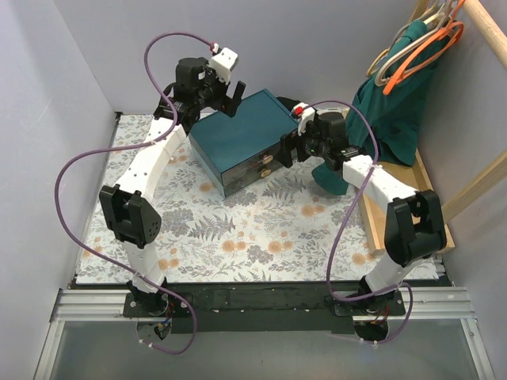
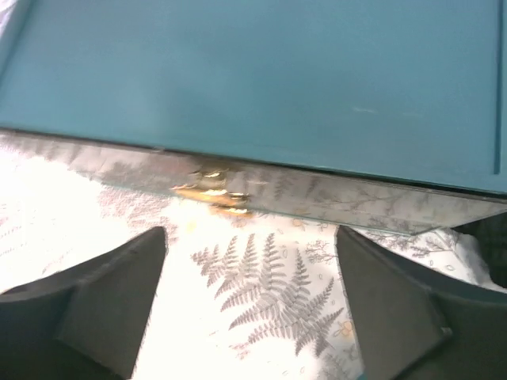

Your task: Sort the tools into containers

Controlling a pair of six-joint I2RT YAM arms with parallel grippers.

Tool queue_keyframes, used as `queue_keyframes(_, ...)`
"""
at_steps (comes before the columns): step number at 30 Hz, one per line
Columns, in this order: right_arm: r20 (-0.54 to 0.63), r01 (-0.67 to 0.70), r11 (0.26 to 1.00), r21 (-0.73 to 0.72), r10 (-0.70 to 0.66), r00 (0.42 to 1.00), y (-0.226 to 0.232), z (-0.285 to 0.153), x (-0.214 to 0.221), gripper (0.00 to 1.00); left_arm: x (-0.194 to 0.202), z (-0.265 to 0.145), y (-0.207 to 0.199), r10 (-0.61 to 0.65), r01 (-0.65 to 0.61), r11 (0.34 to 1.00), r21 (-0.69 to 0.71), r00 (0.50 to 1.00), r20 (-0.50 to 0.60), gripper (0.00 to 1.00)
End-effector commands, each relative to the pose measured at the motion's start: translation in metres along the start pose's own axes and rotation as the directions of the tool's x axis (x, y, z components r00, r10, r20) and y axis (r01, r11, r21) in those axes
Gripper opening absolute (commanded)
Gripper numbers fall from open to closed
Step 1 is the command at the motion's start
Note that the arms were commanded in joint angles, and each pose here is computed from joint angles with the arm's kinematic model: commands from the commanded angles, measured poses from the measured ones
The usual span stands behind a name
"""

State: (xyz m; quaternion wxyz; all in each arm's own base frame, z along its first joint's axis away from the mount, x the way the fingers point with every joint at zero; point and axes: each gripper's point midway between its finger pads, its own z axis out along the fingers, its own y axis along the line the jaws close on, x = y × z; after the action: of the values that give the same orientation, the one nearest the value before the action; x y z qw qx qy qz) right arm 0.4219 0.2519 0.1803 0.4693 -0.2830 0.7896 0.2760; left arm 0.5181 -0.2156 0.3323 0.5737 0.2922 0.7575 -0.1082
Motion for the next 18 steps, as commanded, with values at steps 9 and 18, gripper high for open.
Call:
queue_keyframes(9, -0.137, 0.067, 0.973, 0.221, -0.037, 0.99, -0.015, -0.067, -0.026, 0.99, 0.045, -0.063, 0.077, -0.185, 0.178, 0.913, -0.368, 0.983, 0.018, 0.98)
queue_keyframes(18, -0.093, 0.177, 0.949, 0.261, -0.158, 0.983, -0.008, -0.105, -0.054, 0.98, 0.115, -0.072, 0.047, -0.349, 0.317, 0.894, -0.317, 0.936, -0.048, 0.98)
